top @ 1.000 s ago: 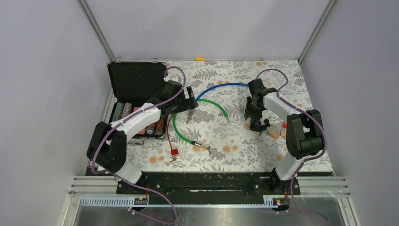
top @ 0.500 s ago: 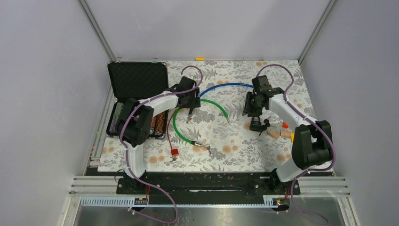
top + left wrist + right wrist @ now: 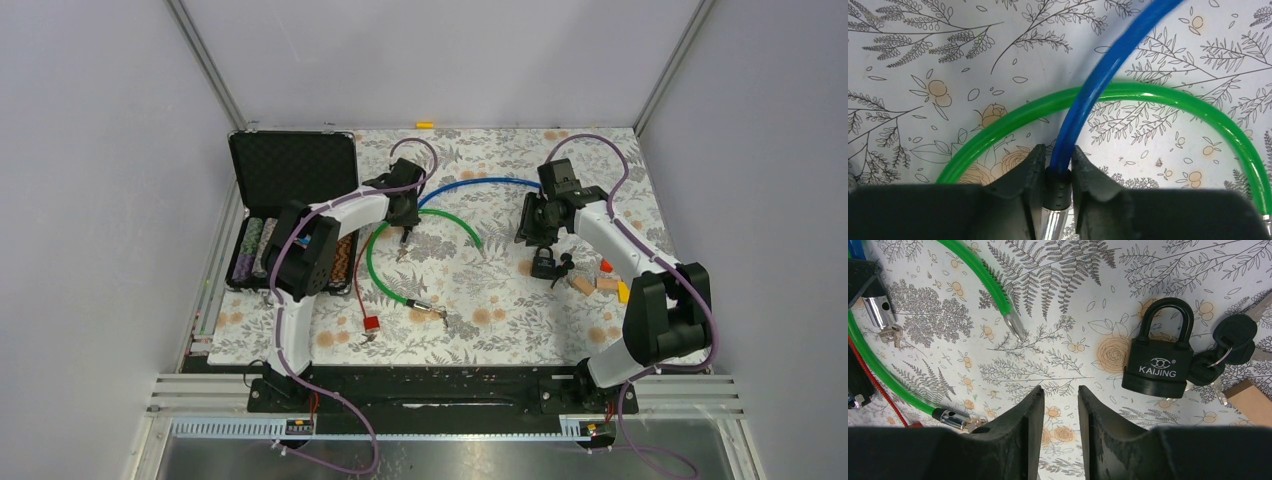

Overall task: Lock with the key
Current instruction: Pick up the lock from the center of the board.

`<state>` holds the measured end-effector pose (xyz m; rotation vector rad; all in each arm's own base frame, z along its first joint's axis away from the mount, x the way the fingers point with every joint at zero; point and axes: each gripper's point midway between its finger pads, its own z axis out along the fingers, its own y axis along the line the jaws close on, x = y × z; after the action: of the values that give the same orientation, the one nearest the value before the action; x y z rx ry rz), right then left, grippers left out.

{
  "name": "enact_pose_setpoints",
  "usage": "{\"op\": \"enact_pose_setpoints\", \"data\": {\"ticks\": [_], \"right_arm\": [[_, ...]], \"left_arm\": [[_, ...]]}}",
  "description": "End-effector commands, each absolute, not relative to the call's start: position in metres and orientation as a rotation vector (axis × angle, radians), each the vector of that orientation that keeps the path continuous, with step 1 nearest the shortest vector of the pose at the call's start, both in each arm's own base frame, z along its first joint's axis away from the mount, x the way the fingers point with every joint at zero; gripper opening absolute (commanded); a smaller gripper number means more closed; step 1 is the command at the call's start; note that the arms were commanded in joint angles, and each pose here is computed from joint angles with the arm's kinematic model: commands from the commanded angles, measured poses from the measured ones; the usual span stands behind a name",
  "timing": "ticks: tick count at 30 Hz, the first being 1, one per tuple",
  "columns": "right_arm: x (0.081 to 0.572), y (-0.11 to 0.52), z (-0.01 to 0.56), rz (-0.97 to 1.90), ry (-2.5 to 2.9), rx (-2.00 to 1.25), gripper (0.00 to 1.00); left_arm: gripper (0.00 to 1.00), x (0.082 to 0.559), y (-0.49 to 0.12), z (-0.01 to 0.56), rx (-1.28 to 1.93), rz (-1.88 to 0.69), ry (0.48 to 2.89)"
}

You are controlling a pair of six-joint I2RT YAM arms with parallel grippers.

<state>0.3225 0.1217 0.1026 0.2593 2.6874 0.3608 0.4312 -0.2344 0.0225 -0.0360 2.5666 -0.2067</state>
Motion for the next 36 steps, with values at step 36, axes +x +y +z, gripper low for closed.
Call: {"op": "enact_pose_setpoints", "data": {"ticks": [36], "right_arm": [[0.369, 0.303, 0.165, 1.364, 2.246, 0.88, 0.7]], "left_arm": [[0.0, 0.322, -0.249, 0.164, 0.218, -0.393, 2.255]]}}
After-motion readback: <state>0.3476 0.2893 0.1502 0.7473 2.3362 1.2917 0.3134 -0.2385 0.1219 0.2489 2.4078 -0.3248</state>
